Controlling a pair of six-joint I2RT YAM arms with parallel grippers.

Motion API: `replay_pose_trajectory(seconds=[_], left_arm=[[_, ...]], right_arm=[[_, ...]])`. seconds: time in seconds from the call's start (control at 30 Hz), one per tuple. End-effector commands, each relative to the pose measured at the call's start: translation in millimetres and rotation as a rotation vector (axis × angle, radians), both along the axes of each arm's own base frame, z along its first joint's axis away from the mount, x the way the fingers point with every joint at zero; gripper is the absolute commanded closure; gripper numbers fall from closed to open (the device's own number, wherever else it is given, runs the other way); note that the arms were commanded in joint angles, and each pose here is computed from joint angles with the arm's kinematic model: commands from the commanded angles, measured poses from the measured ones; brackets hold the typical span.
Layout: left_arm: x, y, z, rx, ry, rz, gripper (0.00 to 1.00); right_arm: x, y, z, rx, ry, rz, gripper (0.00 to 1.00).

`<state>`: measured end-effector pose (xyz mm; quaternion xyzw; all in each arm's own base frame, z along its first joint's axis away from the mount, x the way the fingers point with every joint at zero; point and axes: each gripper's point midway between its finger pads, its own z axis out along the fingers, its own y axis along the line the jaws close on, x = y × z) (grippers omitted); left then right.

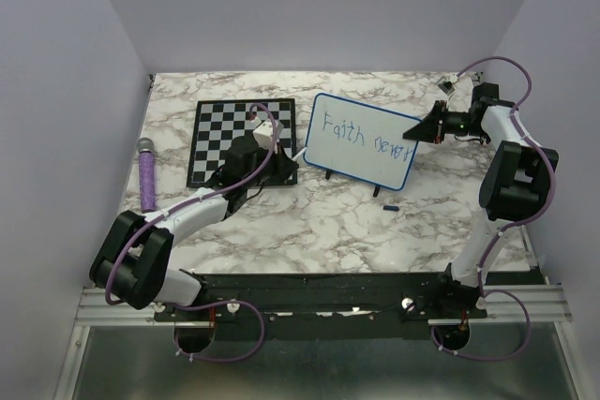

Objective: Write a sentence on the whiteboard

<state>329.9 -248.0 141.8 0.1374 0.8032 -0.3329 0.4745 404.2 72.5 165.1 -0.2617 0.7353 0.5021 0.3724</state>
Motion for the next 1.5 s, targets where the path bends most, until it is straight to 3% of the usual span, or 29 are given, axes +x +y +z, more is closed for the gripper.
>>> replay_pose_trajectory(seconds=[0.0,1.47], left_arm=[[2.1,1.8,7.3,0.019,-0.032,0.022,1.0],[-1.4,-8.3,-10.0,0.022,-0.003,-0.004,1.0]], right_arm=[[5.3,-2.5,2.3,-0.041,-0.05,0.004,1.0],[4.9,-1.6,1.6,-0.037,-0.046,0.007,0.99]])
